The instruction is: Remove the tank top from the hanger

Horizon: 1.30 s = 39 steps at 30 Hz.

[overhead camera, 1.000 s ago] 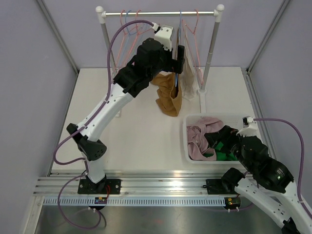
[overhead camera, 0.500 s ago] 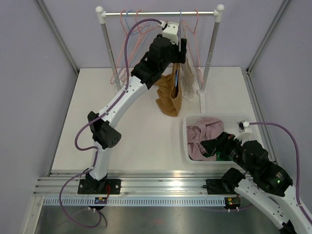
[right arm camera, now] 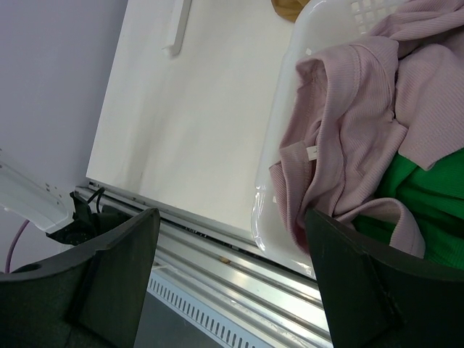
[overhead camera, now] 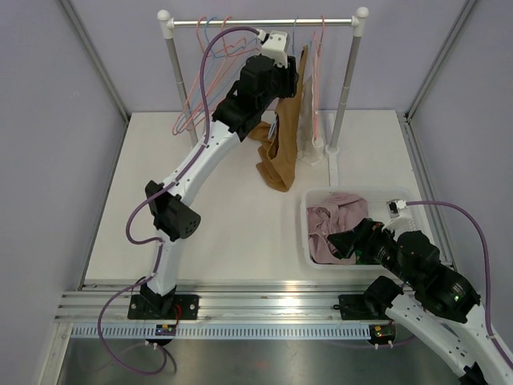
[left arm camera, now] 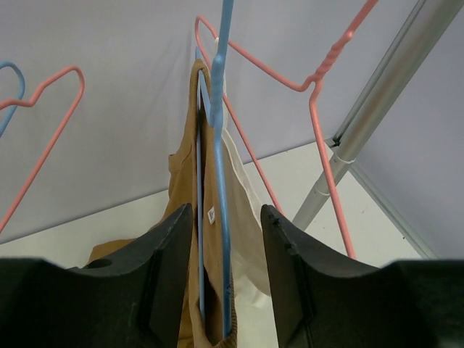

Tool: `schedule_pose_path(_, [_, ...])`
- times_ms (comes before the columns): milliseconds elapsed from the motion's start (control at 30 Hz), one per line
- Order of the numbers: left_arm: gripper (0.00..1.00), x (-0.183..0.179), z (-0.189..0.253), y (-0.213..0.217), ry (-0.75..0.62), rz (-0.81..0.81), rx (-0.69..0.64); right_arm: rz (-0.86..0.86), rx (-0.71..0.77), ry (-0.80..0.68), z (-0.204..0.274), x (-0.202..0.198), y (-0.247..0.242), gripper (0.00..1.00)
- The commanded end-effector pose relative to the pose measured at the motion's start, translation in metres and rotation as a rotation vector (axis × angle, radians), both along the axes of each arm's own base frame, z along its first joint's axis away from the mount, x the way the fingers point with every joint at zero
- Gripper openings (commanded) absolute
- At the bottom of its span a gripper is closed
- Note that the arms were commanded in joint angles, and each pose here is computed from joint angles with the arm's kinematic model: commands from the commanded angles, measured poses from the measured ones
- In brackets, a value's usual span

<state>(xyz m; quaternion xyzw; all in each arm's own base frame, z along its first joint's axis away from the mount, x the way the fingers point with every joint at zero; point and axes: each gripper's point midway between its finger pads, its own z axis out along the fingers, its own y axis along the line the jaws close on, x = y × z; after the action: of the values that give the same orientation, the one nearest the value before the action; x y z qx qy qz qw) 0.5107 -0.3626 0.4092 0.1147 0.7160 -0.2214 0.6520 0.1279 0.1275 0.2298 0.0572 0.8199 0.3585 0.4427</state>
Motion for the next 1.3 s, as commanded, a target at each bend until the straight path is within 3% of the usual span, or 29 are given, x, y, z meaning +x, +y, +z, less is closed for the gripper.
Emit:
schedule_pose_path(0, [0.45,0.002,0.025,-0.004,-0.06,-0.02,-0.058,0.033,0.011,-0.025,0.005,0.001,0.006,0.88])
schedule_pose_path(133, [0.49,0.004,0.01,-0.009,-0.031,-0.033,-0.045,0.029,0.012,-0.032,0.005,0.001,0.006,0.88])
schedule_pose_path(233, [0.36,0.008,0.001,-0.01,-0.019,-0.026,-0.03,0.032,0.01,-0.03,0.005,0.001,0.006,0.88])
schedule_pose_path(267, [0.24,0.008,0.004,-0.008,-0.024,-0.021,-0.032,0.034,0.009,-0.028,0.005,0.001,0.007,0.88])
schedule_pose_path(300, [0.2,0.008,0.005,-0.008,-0.024,-0.018,-0.032,0.036,0.009,-0.029,0.005,0.001,0.007,0.88])
schedule_pose_path(500, [0.05,-0.004,0.044,0.005,-0.085,0.002,-0.079,0.037,-0.001,-0.022,0.002,0.002,0.008,0.88])
schedule_pose_path(1067, [0.0,-0.038,0.112,0.039,-0.177,0.031,-0.135,0.04,-0.002,-0.021,0.001,0.003,0.009,0.88])
schedule_pose_path(1200, [0.0,-0.063,0.135,0.061,-0.173,0.049,-0.16,0.042,-0.002,-0.028,0.004,0.003,0.009,0.88])
schedule_pose_path(1267, [0.0,-0.074,0.126,0.068,-0.131,0.051,-0.14,0.048,0.003,-0.04,0.009,0.002,0.009,0.88])
